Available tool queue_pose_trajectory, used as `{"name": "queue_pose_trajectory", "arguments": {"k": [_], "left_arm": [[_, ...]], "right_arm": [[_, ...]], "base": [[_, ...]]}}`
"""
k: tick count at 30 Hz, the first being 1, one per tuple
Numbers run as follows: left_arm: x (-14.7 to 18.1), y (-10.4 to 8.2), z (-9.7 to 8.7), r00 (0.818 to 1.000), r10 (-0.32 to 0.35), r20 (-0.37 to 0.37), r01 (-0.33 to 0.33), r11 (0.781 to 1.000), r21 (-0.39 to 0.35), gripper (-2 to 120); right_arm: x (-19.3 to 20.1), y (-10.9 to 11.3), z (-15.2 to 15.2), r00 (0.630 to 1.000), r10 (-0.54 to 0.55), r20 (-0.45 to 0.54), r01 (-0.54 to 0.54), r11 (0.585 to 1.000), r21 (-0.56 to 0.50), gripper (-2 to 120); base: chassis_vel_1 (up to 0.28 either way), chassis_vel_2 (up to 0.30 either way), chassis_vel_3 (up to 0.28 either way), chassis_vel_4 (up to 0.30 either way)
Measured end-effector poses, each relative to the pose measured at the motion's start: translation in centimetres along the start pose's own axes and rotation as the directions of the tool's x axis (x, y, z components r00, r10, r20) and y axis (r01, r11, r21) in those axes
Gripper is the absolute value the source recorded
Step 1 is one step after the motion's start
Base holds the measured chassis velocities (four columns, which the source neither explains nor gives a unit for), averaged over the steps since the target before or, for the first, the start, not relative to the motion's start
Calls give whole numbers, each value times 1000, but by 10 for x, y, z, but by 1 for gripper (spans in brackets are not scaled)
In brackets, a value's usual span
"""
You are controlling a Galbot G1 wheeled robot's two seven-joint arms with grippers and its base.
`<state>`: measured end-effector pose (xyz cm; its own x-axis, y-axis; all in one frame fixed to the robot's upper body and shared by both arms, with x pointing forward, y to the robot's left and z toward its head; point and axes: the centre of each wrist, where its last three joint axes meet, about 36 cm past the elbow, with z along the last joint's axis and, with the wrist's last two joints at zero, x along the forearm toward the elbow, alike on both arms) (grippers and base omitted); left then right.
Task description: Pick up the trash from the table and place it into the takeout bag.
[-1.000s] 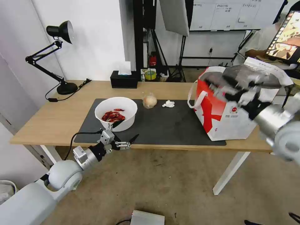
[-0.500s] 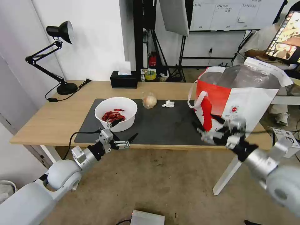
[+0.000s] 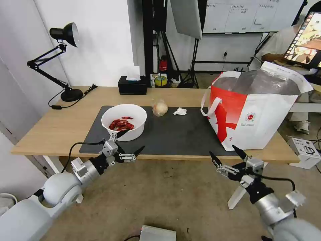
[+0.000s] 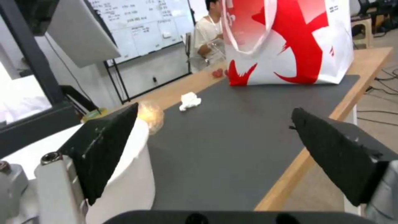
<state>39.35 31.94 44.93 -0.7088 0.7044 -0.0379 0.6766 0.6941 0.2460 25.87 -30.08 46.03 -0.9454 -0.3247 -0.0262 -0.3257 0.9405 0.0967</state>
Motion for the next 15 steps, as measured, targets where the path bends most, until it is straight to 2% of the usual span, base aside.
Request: {"name": "queue_pose_trajectory", "arguments": {"k": [3,11,13,15], "left_arm": [[6,-7,6,1000,-6,-8,6,1000,16,100],[9,-8,5,1000,-11,-8,11,1000,19,100],[9,-8,5,1000,-12,-8,12,1000,18,100],[10,-8,5,1000,-15,-9,15,1000,19,100]], "right_arm": [[-1,1,0,1000,11,9,-11,1000,-3,100],[-5,2,-2,1000,8,19,-8,1000,-7,100],[-6,2,-2,1000,7,17,-7,1000,-17,100],[-8,4,-4,1000,11,4,-11,997,-75,100]], "base": [[0,0,0,0],[0,0,0,0],[0,0,0,0],[0,0,0,0]]}}
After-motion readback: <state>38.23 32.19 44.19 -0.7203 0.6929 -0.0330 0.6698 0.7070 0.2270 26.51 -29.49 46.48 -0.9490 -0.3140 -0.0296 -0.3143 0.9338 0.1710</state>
